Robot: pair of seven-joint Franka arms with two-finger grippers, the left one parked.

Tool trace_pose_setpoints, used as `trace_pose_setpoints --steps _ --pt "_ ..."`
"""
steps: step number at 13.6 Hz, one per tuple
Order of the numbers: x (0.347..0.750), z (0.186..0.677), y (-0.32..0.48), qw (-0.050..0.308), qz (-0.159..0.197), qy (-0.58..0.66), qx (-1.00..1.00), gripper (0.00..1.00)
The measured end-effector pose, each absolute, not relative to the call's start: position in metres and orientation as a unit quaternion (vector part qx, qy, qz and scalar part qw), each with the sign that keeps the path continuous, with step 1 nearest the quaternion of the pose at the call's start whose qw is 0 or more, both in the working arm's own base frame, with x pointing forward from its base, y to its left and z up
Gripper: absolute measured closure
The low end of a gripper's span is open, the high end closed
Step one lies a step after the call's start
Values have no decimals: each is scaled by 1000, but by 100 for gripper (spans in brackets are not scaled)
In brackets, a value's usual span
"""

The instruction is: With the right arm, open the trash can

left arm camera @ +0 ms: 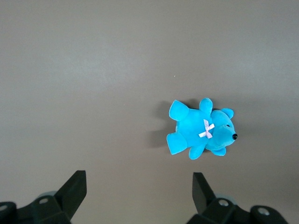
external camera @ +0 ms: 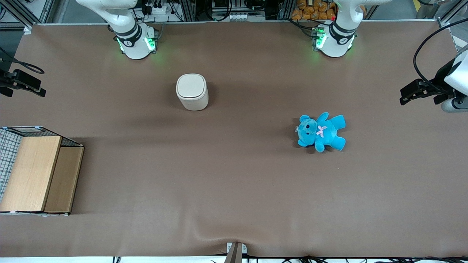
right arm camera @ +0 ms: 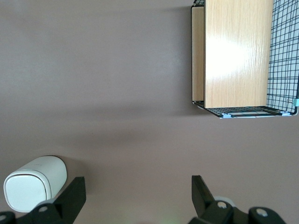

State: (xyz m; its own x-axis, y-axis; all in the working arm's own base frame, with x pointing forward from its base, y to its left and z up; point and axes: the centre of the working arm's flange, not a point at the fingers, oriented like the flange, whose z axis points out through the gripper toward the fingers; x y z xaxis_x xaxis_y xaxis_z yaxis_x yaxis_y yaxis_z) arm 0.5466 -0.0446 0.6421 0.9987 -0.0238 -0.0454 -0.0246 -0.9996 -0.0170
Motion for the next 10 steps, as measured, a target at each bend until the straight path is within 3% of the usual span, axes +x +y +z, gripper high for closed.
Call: trace_pose_setpoints --steps 10 --pt "547 639 -33 21 28 2 -999 0"
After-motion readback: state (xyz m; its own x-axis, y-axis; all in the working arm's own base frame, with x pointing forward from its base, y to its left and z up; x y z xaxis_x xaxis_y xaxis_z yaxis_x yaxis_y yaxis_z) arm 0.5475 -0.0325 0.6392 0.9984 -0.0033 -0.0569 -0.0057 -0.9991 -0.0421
